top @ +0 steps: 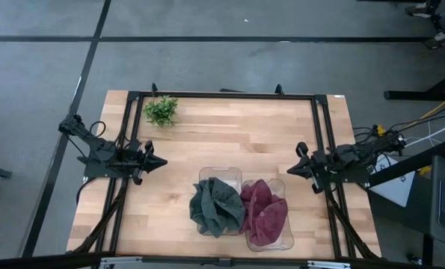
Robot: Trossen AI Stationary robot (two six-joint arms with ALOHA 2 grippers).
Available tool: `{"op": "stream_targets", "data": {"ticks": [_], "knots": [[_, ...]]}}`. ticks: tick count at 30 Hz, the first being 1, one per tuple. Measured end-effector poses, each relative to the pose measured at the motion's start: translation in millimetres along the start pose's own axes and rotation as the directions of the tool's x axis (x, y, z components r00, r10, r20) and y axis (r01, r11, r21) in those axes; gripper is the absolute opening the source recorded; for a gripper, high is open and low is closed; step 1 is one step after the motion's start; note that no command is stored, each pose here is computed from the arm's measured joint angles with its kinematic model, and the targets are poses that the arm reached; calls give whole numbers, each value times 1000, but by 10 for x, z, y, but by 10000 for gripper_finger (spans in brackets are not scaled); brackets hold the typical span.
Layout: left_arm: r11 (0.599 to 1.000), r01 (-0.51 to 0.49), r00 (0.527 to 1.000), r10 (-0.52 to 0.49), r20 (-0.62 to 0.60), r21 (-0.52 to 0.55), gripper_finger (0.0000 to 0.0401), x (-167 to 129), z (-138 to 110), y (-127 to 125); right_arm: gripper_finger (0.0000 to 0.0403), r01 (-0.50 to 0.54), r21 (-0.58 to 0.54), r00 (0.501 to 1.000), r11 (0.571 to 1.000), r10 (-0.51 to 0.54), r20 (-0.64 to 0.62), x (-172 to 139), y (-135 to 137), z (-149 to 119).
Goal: Pick & Place hat
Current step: Return to Home Position
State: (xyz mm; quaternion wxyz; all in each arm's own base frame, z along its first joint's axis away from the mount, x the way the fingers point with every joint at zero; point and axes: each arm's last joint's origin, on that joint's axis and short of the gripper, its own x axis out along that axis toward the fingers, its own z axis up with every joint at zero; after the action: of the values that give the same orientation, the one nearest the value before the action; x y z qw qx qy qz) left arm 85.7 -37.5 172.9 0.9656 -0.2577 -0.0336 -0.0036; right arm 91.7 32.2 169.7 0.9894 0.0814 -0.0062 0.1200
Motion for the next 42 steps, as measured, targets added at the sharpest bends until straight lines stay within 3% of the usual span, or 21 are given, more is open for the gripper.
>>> {"op": "stream_targets", "data": {"ticks": [4,11,20,42], "knots": [[1000,-5,1000,5,1,1,3,0,-1,2,7,6,-23,1000,1000,-6,0,1,-6,0],[1000,-4,1000,4,1,8,4,0,-1,1,7,5,45,1000,999,-5,0,1,-6,0],[991,136,988,-136,-73,4,4,-3,-23,-39,7,5,44,1000,999,-5,0,1,-6,0],[992,130,989,-129,-67,5,6,-3,-19,-38,7,5,46,1000,999,-5,0,1,-6,0]]}}
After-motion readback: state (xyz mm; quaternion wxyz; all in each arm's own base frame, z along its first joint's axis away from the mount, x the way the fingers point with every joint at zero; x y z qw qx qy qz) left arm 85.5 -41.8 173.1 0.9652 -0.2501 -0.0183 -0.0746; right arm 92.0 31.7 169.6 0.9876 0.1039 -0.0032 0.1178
